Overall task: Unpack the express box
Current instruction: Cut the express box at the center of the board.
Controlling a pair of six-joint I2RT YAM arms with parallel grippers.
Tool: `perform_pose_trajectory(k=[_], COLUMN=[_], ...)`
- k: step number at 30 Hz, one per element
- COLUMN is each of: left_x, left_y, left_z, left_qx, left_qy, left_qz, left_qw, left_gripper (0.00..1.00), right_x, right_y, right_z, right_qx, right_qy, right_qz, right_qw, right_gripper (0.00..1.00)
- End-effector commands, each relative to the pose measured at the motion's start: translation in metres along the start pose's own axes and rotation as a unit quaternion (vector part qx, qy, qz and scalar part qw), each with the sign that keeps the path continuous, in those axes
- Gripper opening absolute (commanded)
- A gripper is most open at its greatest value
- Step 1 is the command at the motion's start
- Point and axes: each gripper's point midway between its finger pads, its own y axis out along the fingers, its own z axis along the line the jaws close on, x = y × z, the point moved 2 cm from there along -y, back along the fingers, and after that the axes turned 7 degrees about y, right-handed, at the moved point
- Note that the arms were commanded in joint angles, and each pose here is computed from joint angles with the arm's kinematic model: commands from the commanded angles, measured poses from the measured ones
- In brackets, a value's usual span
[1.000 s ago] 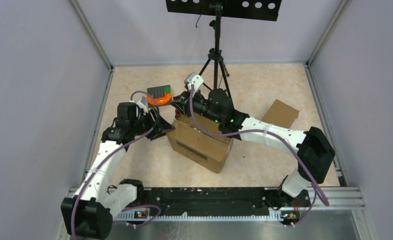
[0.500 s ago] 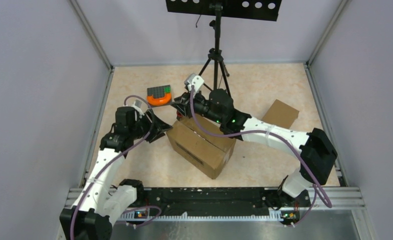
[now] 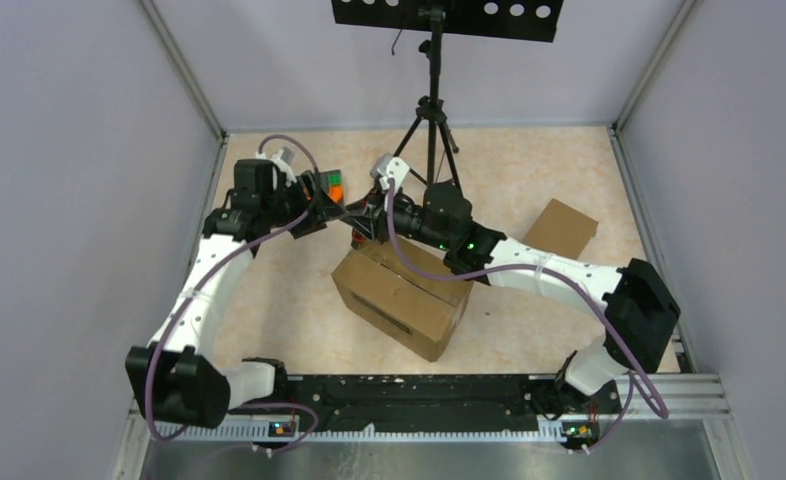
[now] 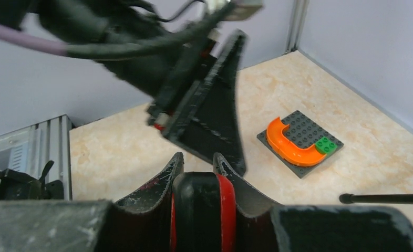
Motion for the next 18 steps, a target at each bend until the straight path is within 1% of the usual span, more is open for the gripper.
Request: perform_pose_trajectory(k=[1, 4, 9, 12, 16, 18], left_x=[0.019, 0.016, -0.002, -0.014, -0.027, -0.034], left_y=[0.017, 0.027, 0.032, 0.030, 0.033, 0.036], left_z=[-0.018, -0.027, -0.031, -0.037, -0.030, -0.025], left_qx=[-0.069, -0.112, -0.164, -0.209, -0.213, -0.214], left_qy=[0.066, 0.072, 0.073, 0.071, 0.078, 0.075], left_qz=[0.027, 0.067, 0.098, 0.118, 0.137, 0.150], left_qw=[0.995, 0.989, 0.979, 0.968, 0.964, 0.962], left_gripper=[0.67, 0.67, 0.71, 0.73, 0.73, 0.71], right_x=[0.002, -0.001, -0.003, -0.004, -0.005, -0.006], right_y=[-0.012, -0.014, -0.016, -0.016, -0.016, -0.016], right_z=[0.022, 0.021, 0.020, 0.019, 0.017, 0.017], right_qx=[0.047, 0.045, 0.039, 0.035, 0.030, 0.028], right_qy=[0.009, 0.012, 0.012, 0.012, 0.011, 0.011], right_qz=[0.001, 0.003, 0.004, 0.006, 0.007, 0.008], right_qw=[0.999, 0.999, 0.999, 0.999, 0.999, 1.000], right_gripper=[0.00, 0.00, 0.00, 0.00, 0.00, 0.00])
